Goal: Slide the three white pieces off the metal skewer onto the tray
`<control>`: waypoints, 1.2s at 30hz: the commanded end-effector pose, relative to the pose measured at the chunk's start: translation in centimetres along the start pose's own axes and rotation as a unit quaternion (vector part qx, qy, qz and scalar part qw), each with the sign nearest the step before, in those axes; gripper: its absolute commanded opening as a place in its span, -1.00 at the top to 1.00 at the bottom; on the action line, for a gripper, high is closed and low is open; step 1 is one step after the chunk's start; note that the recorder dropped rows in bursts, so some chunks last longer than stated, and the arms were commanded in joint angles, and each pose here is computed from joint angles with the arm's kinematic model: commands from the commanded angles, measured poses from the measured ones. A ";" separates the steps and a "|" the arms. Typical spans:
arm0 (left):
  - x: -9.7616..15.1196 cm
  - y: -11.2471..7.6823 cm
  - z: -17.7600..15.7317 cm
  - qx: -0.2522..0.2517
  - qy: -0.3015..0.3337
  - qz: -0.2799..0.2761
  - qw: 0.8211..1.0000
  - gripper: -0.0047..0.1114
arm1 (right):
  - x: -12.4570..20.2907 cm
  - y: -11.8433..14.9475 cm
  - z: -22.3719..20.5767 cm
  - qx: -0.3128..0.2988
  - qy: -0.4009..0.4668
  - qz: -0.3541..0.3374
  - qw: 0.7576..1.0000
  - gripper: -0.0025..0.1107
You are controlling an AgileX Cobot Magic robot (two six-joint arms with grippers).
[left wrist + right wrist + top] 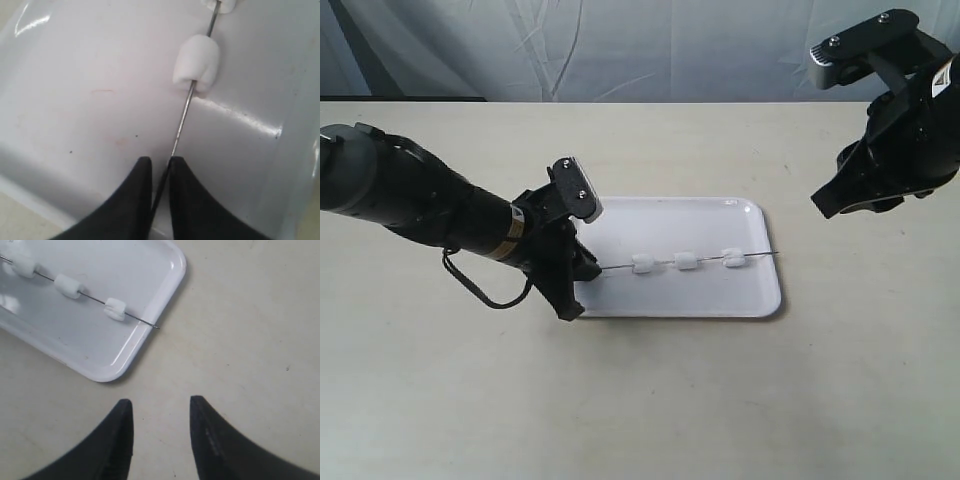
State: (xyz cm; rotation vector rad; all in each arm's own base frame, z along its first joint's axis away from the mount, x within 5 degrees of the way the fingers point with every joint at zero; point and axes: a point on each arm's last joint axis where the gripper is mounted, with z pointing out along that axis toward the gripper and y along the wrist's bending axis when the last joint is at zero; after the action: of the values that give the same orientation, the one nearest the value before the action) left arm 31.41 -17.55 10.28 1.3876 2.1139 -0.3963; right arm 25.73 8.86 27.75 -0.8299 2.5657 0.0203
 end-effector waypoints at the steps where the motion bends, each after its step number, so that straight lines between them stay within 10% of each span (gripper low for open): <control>1: 0.2 -0.2 0.2 0.000 0.005 0.002 1.000 0.92 | -0.2 0.1 0.0 -0.007 -0.003 0.003 1.000 0.30; 18: -1.0 -1.5 -2.0 0.036 -0.031 -0.061 0.997 0.92 | -0.1 1.8 2.4 -0.093 -0.047 0.158 0.982 0.30; 28: 0.1 -4.7 -6.4 0.046 -0.042 -0.104 0.993 0.92 | 1.1 2.7 8.9 -0.155 -0.116 0.453 0.870 0.30; 36: -1.6 -5.1 -9.0 0.043 -0.086 -0.108 0.990 0.92 | 0.3 3.5 10.6 -0.229 -0.121 0.492 0.831 0.30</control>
State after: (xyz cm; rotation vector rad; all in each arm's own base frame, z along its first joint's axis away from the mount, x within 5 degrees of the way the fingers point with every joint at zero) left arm 24.89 -15.94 17.43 1.1370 2.1446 -0.6486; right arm 27.76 13.06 17.66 0.4175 2.4835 0.9702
